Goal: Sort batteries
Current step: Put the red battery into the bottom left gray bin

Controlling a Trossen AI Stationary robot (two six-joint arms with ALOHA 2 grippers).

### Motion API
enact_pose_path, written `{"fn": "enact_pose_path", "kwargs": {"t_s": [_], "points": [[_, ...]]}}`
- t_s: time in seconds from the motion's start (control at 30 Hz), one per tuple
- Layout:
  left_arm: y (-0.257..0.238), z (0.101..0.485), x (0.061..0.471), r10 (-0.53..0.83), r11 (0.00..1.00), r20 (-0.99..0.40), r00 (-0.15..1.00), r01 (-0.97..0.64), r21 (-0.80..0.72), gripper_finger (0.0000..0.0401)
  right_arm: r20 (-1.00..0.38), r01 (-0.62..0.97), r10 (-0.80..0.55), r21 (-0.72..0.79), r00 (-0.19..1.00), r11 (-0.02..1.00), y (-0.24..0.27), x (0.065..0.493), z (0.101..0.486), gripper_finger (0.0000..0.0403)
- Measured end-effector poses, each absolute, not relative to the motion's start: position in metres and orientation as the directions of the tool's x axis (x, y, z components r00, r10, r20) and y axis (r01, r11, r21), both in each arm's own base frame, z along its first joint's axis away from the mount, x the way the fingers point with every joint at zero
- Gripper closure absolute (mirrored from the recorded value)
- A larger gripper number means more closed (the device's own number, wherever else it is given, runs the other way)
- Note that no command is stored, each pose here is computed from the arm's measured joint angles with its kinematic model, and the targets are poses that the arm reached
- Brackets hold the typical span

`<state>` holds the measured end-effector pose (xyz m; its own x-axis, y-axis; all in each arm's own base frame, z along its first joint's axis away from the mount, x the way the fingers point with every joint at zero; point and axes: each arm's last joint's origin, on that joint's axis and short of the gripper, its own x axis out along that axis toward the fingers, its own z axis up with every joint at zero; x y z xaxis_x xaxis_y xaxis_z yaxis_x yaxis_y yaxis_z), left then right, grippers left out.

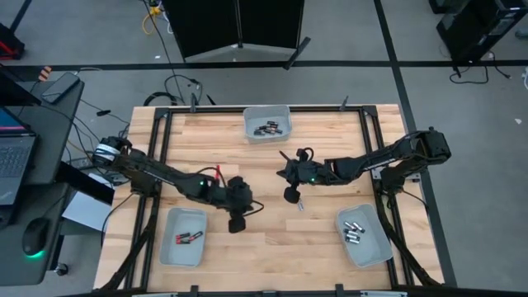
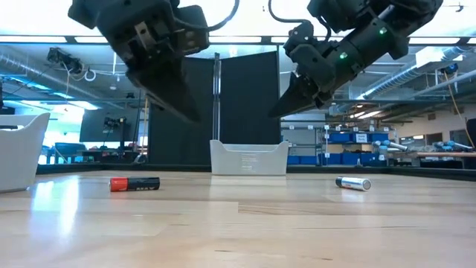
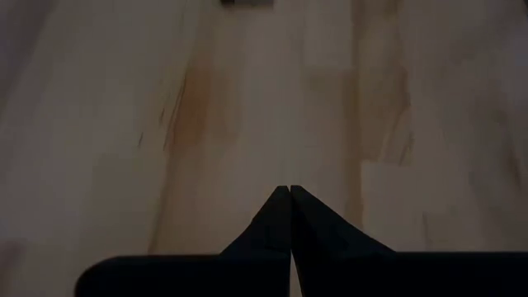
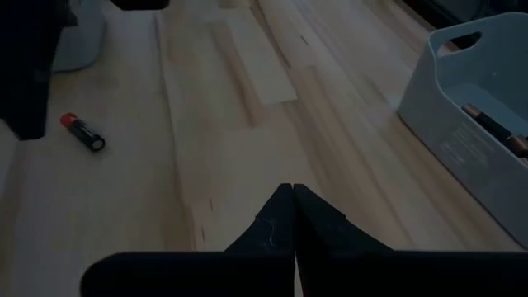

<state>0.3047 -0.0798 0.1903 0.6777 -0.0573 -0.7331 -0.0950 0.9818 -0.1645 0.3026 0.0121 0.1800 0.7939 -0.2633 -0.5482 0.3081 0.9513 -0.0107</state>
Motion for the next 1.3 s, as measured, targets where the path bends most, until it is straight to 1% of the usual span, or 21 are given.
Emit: {"fn": "enact_pose_path", "kwargs": {"t_s": [0.13, 0.23, 0.33, 0.43, 0.6, 0.7, 0.83, 1.3], "points": [[-0.082, 0.188, 0.298, -0.051, 0.959, -0.794, 0.606, -0.191, -0.207, 0.0384, -0.538, 0.300, -0.256, -0.007, 0.803, 0.954, 0.015, 0.303, 0.181, 0.0398], [-0.082, 0.183, 0.292, -0.062, 0.929, -0.837, 0.544, -0.274, -0.247, 0.0368, -0.535, 0.295, -0.254, -0.009, 0.806, 0.955, 0.015, 0.303, 0.181, 0.0398], [-0.083, 0.180, 0.287, -0.070, 0.911, -0.867, 0.494, -0.323, -0.258, 0.0350, -0.529, 0.292, -0.253, -0.010, 0.810, 0.956, 0.015, 0.304, 0.182, 0.0398], [-0.087, 0.180, 0.286, -0.072, 0.900, -0.870, 0.487, -0.345, -0.267, 0.0329, -0.522, 0.292, -0.253, -0.007, 0.815, 0.956, 0.015, 0.304, 0.183, 0.0396], [-0.094, 0.181, 0.285, -0.088, 0.898, -0.858, 0.506, -0.333, -0.288, 0.0286, -0.522, 0.282, -0.250, -0.019, 0.815, 0.959, 0.015, 0.304, 0.183, 0.0394], [-0.097, 0.181, 0.284, -0.093, 0.884, -0.859, 0.503, -0.355, -0.303, 0.0269, -0.523, 0.281, -0.250, -0.021, 0.815, 0.959, 0.015, 0.304, 0.183, 0.0394], [-0.101, 0.177, 0.284, -0.095, 0.888, -0.864, 0.494, -0.350, -0.297, 0.0264, -0.517, 0.282, -0.250, -0.018, 0.818, 0.959, 0.015, 0.305, 0.183, 0.0394], [-0.100, 0.146, 0.290, -0.051, 0.887, -0.918, 0.393, -0.405, -0.223, 0.0264, -0.498, 0.271, -0.240, -0.009, 0.833, 0.962, 0.019, 0.306, 0.185, 0.0394]]}}
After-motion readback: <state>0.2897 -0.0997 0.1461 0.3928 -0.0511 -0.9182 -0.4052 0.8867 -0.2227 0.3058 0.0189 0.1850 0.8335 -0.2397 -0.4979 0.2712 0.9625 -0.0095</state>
